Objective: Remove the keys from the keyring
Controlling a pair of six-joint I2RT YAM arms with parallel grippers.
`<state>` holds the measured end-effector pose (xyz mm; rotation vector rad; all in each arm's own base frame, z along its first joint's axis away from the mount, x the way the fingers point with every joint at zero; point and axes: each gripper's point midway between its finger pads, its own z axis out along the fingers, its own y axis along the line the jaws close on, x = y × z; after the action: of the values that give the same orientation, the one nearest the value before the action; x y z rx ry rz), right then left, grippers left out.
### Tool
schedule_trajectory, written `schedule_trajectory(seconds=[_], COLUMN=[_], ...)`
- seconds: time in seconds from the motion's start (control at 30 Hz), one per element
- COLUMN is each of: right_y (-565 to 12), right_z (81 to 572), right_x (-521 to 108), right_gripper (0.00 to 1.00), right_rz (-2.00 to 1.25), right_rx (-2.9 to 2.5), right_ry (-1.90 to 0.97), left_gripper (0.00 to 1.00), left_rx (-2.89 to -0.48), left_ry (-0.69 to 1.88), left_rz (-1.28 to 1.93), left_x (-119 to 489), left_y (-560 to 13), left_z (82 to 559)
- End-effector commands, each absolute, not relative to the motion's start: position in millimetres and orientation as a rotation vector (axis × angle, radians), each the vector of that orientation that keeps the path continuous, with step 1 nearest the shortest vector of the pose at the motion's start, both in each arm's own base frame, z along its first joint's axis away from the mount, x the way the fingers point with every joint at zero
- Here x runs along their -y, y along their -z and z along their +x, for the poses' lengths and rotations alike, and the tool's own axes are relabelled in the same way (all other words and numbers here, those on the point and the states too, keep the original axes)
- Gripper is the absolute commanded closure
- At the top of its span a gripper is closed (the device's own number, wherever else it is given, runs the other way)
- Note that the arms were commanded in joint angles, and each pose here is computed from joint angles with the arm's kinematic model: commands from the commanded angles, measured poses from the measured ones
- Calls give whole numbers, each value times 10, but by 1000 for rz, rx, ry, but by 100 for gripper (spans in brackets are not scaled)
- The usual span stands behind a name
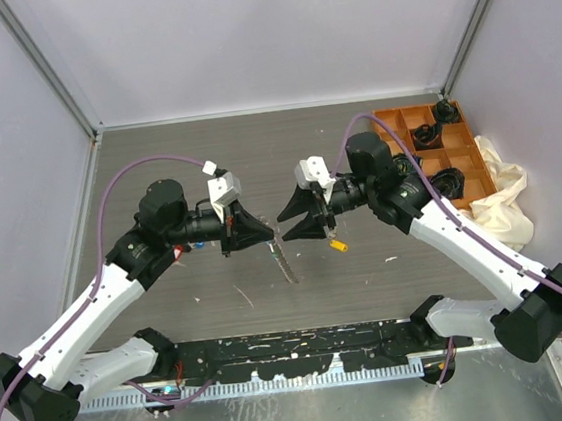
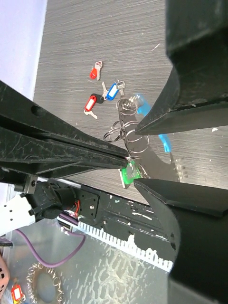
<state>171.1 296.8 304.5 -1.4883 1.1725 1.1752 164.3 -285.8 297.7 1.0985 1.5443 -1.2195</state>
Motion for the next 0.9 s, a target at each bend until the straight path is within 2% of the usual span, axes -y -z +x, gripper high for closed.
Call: schedule_trajectory(seconds=[0.0,0.37,0.53,0.67,0.87], right_y=[-3069,-2980,-2975,-2973,-3011], right_z=[1732,1712,1713,1702,1661], right_x=[-3022,-3122,-3147,-3142,-3110], right_gripper=[53,61,73,97,99], right_rz=[-1500,-1510,-1512,-1526,-1540], right_rx=[-1127,-1137,-1130,-1121,-1106], right_ry=[-1141,-1133,-1132,-1127,-1120], left_gripper=[100,100,100,100,100], left_rx=[-1428,-1428,-1427,-1427,-1428], left_ry=[1208,1211,1212,1213,1222], left_rz=[1088,1089,1089,1090,1077], left_x=[2887,2900,2899,2894,2884], left_y=[-3240,-3237,-3237,-3241,-3258], left_z=[1659,1667,1666,1661,1639])
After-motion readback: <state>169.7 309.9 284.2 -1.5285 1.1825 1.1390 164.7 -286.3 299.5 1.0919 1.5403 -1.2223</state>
